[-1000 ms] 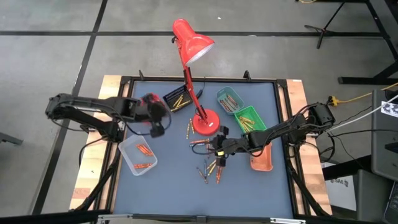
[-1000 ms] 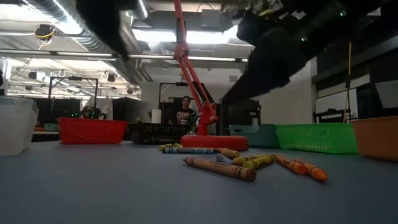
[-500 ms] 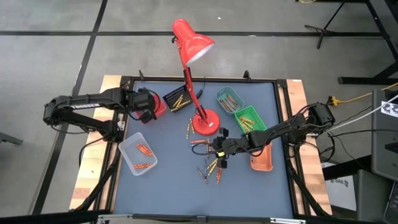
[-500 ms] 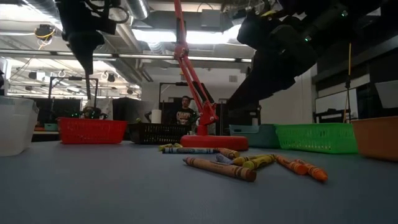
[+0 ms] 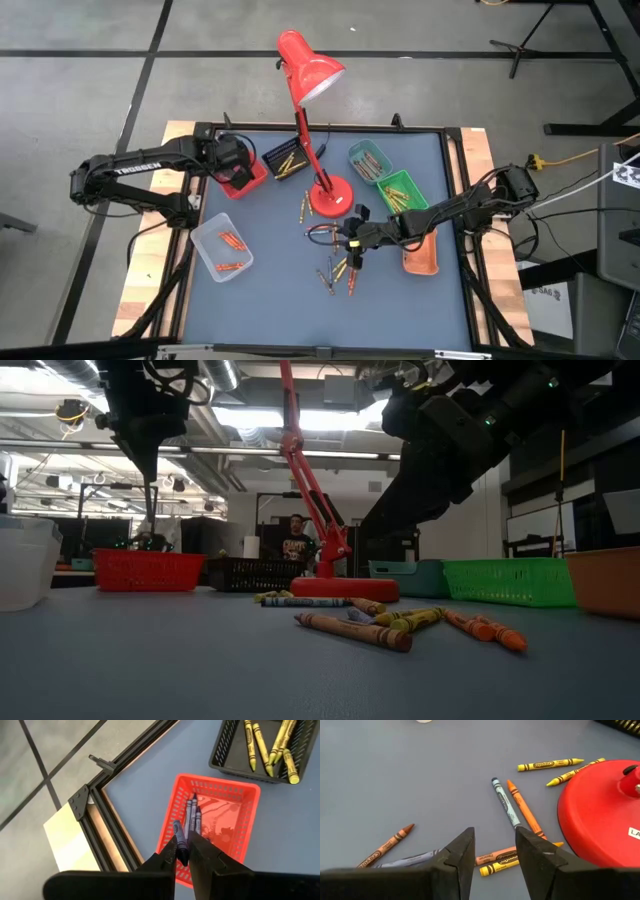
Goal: Sort crayons
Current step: Put the blue crayon into the middle left red bin, then put the yellow crayon into the middle right green bin
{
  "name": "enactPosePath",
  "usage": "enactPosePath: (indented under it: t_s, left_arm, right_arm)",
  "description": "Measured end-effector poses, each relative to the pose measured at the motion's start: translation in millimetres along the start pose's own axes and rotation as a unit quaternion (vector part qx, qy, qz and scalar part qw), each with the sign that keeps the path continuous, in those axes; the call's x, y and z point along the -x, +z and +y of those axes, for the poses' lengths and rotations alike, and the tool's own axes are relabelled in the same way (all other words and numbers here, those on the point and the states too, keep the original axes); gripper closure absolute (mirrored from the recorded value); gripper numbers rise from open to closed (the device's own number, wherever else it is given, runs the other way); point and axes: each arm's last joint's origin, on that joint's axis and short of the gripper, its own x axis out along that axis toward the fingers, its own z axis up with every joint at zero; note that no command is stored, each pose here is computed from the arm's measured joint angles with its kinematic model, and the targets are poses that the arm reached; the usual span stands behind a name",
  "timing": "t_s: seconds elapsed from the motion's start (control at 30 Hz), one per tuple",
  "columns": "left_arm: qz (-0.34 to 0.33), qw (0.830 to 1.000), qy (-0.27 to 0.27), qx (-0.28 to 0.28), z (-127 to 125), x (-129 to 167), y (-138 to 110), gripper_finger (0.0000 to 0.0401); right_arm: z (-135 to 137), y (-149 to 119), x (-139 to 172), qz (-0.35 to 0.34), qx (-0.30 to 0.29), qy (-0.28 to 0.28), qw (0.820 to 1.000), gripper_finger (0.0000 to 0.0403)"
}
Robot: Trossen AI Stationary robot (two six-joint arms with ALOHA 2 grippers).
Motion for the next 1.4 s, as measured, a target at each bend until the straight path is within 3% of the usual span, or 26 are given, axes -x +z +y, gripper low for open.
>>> enactPosePath:
  t_s: [0.17, 0.63, 0.87, 1.4]
  left_arm:
    - [0.001, 1.000, 0.003, 0.004, 1.4, -0.9, 0.7, 0.0378]
    - [-0.005, 1.000, 0.001, 0.011, 0.7, -0.9, 1.8, 0.0339]
    - [-0.006, 1.000, 0.000, 0.013, 0.5, -0.8, 2.2, 0.0341]
    - [-0.012, 1.000, -0.004, 0.017, -0.3, -0.9, 3.5, 0.0341]
  right_arm:
    - [-0.3, 0.0, -0.1, -0.002, -0.007, -0.005, 1.000, 0.0262]
    - [-3.2, -13.9, -14.3, 0.014, -0.127, -0.054, 0.990, 0.0262]
    - [-5.4, -27.3, -27.9, 0.024, -0.147, -0.090, 0.985, 0.0262]
    - [-4.6, -32.2, -36.9, 0.016, -0.171, -0.091, 0.981, 0.0262]
